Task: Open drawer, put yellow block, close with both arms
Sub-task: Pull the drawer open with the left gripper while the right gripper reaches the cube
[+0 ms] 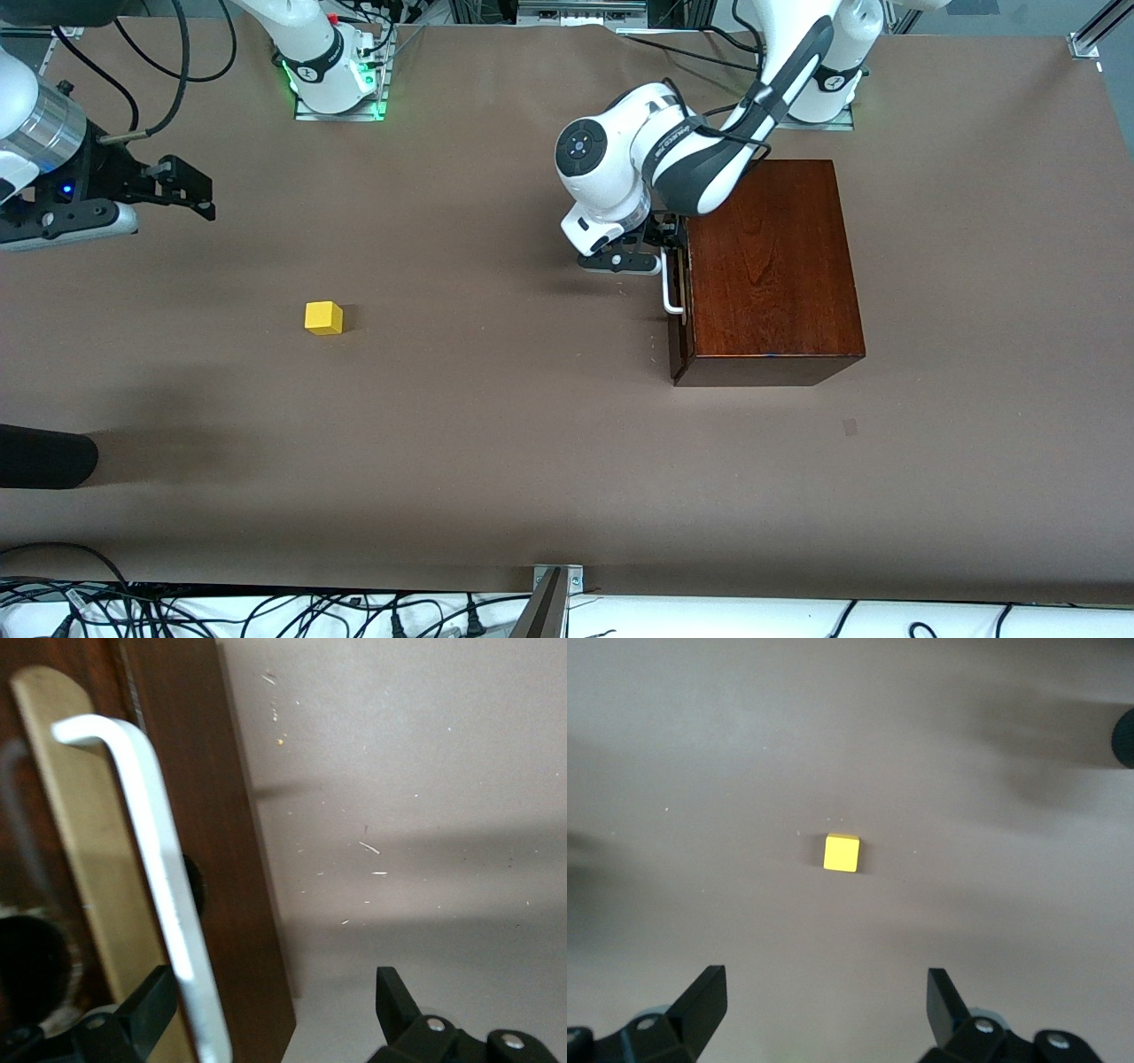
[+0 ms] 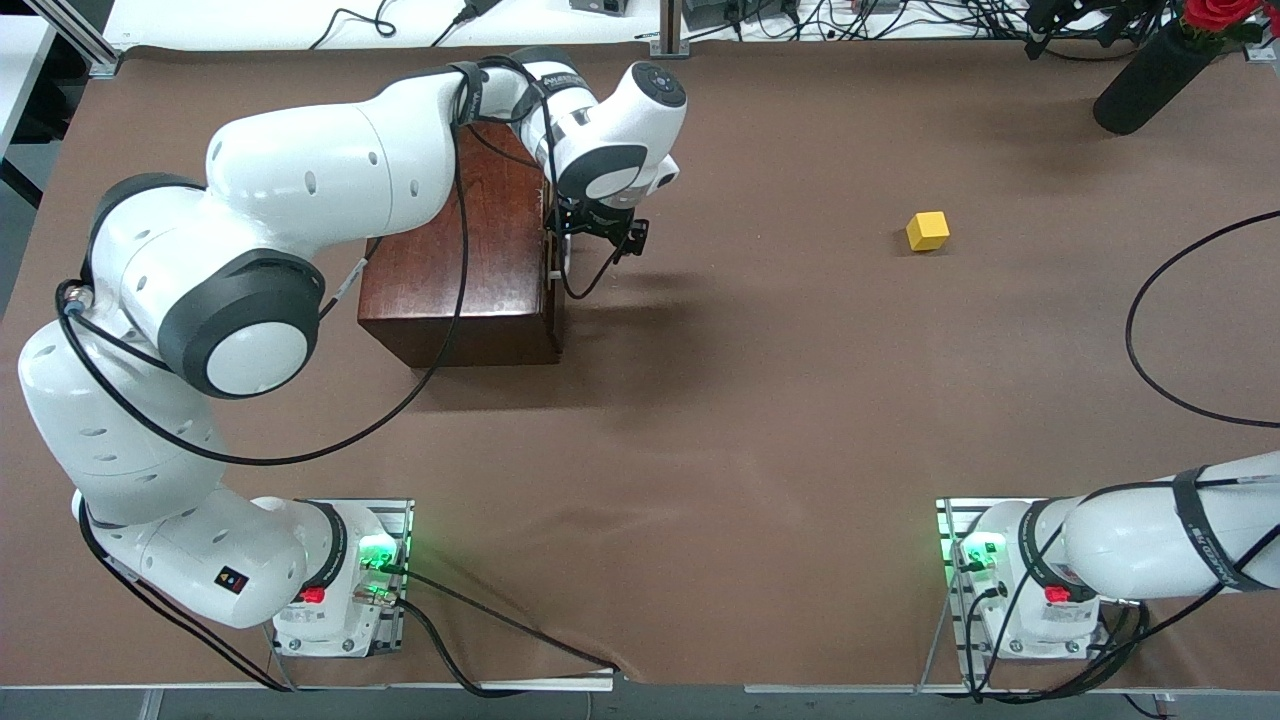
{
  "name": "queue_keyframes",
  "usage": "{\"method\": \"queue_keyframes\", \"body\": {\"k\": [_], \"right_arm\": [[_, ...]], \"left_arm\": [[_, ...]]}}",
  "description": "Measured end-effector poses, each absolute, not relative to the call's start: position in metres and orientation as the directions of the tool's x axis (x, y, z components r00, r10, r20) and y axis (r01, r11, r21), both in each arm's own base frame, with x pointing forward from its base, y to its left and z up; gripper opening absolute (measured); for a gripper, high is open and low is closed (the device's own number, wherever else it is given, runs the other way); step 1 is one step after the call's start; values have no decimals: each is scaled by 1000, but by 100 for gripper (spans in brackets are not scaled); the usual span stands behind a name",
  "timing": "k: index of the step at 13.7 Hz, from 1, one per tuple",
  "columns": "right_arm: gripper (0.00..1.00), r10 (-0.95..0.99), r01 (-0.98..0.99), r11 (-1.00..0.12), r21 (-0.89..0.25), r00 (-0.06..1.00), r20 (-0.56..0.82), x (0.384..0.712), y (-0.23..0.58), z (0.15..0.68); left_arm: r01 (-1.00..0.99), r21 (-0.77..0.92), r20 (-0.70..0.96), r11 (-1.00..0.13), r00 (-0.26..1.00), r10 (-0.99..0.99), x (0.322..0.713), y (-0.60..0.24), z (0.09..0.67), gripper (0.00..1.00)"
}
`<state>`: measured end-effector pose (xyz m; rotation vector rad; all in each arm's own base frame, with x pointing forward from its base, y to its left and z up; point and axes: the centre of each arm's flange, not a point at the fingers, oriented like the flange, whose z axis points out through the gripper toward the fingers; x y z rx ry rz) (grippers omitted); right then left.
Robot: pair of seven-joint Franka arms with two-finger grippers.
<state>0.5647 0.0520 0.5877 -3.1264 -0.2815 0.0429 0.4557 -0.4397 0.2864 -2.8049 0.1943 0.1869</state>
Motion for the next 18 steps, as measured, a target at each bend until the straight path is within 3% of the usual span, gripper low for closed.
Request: {"method": "queue_keyframes", "body": {"k": [10,18], "right_arm": [[100,176,176,-984,-6,982,-73,585,49,548],[100,230,232,-973,-3,958,-171,616,73,449]], "left_arm": [[-113,-226,-65,-967,993,-101,450,-474,284,100],[-101,-232,-73,-968,994,-86,456,-496,280,100]]}}
